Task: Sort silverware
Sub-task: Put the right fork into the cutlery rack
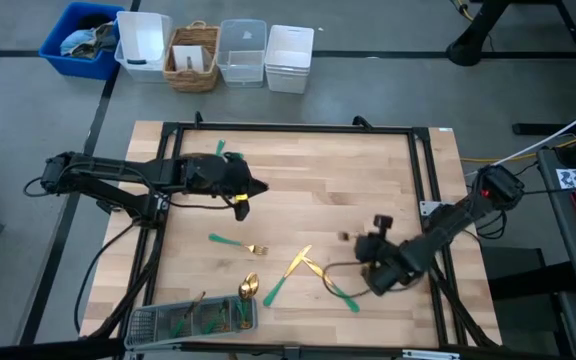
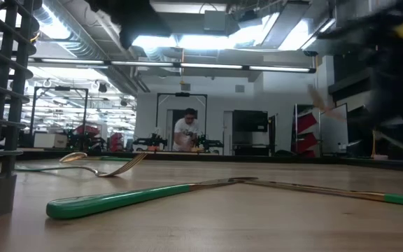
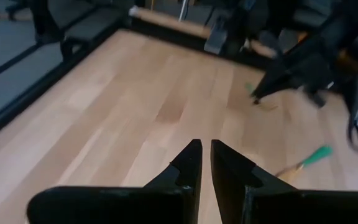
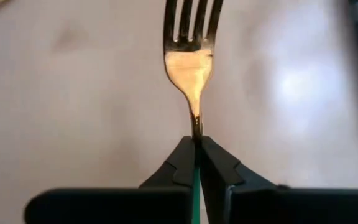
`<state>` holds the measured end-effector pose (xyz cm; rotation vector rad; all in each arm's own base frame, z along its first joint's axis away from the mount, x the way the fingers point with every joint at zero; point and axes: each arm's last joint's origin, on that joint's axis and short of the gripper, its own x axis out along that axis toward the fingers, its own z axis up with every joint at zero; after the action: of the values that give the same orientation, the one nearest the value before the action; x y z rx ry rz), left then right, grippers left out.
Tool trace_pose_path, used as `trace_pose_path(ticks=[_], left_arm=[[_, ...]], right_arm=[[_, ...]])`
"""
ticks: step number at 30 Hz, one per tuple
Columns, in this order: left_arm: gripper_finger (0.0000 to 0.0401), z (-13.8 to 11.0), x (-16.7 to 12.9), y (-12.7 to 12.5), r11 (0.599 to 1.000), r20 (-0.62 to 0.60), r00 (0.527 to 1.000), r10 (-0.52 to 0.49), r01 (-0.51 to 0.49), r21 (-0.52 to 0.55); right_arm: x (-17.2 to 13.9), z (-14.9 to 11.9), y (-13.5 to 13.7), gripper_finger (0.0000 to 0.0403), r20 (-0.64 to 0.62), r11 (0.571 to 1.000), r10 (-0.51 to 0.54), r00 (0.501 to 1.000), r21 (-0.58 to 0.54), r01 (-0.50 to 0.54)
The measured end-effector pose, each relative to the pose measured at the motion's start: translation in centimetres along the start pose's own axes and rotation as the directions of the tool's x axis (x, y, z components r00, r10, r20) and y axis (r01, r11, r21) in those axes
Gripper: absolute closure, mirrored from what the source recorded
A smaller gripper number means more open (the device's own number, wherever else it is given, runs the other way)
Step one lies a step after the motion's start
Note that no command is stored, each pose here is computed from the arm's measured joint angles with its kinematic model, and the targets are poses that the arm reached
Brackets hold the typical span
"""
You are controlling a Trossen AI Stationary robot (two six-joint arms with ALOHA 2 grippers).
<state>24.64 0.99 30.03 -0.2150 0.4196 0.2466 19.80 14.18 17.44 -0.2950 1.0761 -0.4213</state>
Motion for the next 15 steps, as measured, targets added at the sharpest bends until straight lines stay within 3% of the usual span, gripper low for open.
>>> trace_pose_path(ticks=[5, 8, 15], left_arm=[[0.0375, 0.7, 0.0, -0.2, 1.000, 0.072, 0.997, -0.018, 0.018, -0.002], [0.0374, 0.8, 0.0, -0.2, 0.997, 0.081, 0.996, -0.021, 0.015, 0.076], [0.0349, 0.6, 1.0, -0.3, 0.949, 0.075, 0.997, -0.019, -0.006, 0.315]], right_arm=[[0.8, 3.5, -2.5, 0.0387, 0.130, 0.977, -0.211, 0.969, 0.039, 0.207], [1.2, 5.6, -4.0, 0.0392, 0.186, 0.947, -0.320, 0.929, 0.059, 0.315], [2.7, 9.7, -6.5, 0.0387, 0.256, 0.921, -0.383, 0.887, 0.030, 0.389]])
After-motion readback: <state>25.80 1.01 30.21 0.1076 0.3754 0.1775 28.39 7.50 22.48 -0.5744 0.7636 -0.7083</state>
